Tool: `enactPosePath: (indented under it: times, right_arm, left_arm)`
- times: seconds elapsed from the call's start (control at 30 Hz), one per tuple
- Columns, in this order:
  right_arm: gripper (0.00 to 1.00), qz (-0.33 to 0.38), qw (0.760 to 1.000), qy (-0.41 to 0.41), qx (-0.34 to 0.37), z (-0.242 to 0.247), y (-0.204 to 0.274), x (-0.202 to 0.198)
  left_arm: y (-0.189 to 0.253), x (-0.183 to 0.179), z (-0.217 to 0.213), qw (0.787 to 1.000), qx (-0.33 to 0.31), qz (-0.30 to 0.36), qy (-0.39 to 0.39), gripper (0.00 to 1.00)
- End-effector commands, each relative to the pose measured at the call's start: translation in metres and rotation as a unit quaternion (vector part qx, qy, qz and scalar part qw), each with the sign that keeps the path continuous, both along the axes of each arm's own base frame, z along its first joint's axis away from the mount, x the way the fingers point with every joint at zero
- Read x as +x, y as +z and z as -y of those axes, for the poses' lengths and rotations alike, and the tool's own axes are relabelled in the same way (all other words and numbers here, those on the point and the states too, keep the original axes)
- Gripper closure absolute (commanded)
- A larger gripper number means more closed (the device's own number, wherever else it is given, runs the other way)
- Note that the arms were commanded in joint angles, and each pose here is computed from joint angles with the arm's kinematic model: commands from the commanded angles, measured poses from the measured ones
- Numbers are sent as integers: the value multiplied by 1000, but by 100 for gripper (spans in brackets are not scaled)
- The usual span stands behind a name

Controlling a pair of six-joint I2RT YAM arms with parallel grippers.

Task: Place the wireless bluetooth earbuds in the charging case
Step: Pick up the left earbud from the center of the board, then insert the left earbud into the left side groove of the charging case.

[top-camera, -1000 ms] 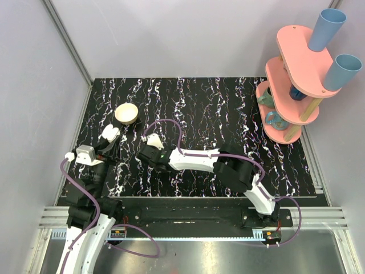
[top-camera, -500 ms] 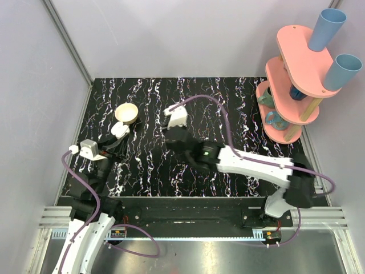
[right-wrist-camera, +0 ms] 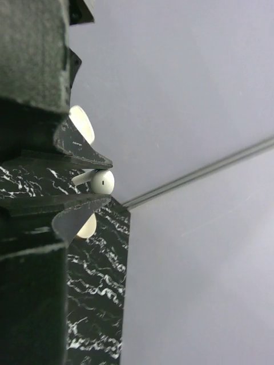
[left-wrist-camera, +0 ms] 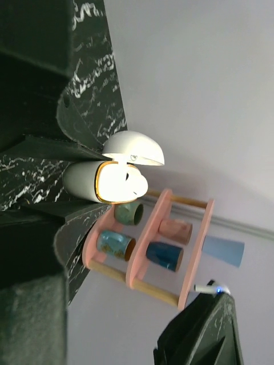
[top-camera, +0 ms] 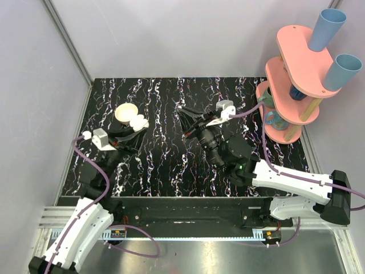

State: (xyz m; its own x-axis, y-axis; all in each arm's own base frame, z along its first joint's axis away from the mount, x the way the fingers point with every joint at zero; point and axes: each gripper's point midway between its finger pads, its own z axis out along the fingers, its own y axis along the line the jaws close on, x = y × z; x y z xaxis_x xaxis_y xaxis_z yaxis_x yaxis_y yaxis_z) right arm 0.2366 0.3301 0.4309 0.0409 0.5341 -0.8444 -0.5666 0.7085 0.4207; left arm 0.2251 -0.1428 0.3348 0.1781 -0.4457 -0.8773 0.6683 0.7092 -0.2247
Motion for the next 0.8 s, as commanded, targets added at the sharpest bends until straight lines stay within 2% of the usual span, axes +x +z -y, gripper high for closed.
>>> enactPosePath:
  times: [0.0,0.27,0.77]
  right_arm:
    - [83,107,991,49,62,-2,46,-25]
    - [85,155,982,94,62,-17,56,-40]
    - [88,116,983,136,42,-45,32,-39]
  left_arm:
    - [43,-26,25,994,-22,86,-71,100]
    - [51,-25,46,992,-28,96,-81,100]
    - [63,-17,65,989,-45,105,-94,100]
